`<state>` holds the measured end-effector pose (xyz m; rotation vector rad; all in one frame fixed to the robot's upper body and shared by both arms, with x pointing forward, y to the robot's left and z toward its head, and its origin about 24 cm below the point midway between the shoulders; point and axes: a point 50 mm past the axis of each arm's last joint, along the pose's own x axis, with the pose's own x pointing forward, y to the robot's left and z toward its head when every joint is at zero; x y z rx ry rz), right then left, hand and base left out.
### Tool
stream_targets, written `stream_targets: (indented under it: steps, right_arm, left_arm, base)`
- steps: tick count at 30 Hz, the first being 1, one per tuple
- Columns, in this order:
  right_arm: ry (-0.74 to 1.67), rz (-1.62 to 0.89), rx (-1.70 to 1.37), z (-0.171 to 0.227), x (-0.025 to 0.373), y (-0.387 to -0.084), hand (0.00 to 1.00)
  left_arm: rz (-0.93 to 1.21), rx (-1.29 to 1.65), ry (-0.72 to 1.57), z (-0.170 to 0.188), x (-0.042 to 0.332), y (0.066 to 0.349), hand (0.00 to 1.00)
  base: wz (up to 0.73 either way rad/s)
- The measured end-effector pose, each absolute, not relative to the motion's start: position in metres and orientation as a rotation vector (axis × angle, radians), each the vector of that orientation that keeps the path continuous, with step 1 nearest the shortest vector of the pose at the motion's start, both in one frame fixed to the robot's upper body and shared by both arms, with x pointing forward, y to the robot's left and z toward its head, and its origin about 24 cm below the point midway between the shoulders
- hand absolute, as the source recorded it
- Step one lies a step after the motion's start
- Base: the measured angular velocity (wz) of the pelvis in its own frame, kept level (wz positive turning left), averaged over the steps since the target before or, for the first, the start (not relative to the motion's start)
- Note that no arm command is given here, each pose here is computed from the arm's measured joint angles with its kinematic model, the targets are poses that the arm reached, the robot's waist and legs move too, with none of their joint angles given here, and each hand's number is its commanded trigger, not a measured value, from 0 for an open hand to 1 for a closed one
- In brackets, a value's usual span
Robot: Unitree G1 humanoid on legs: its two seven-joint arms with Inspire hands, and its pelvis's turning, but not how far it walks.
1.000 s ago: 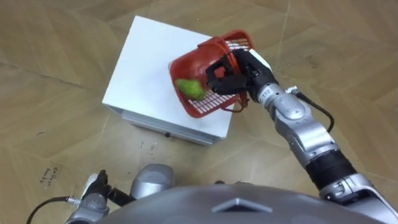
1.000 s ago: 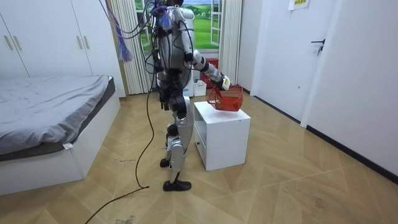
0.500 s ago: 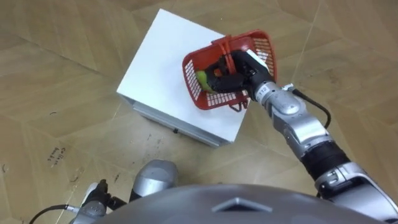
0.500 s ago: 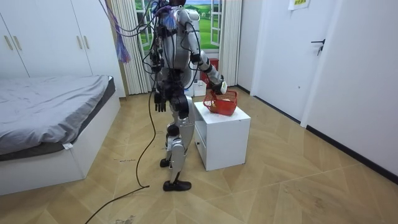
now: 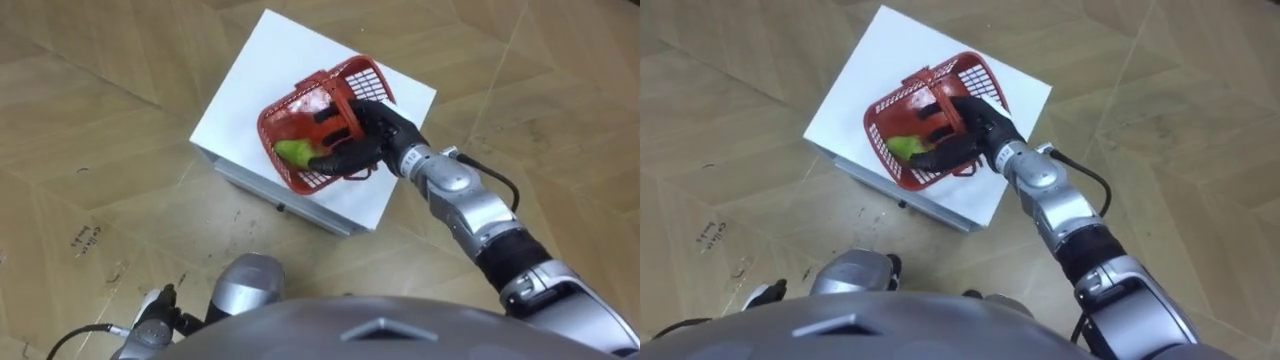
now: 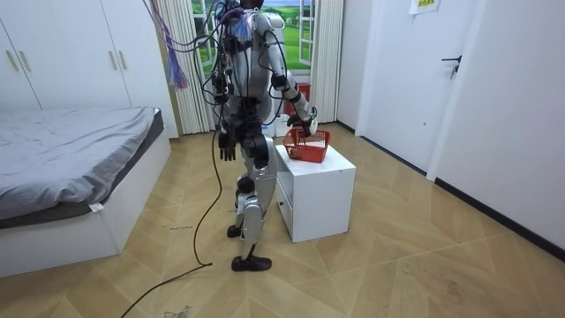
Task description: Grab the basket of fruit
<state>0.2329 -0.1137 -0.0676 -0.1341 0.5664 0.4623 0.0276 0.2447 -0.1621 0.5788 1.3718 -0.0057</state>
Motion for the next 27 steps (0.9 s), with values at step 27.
stream_targets:
  steps: [27]
  right_arm:
    - [0.477, 0.538, -0.294, -0.056, 0.232, -0.103, 0.00]
  left_arm:
    - [-0.007, 0.578, 1.406, -0.164, 0.022, 0.243, 0.00]
  base:
    - [-0.01]
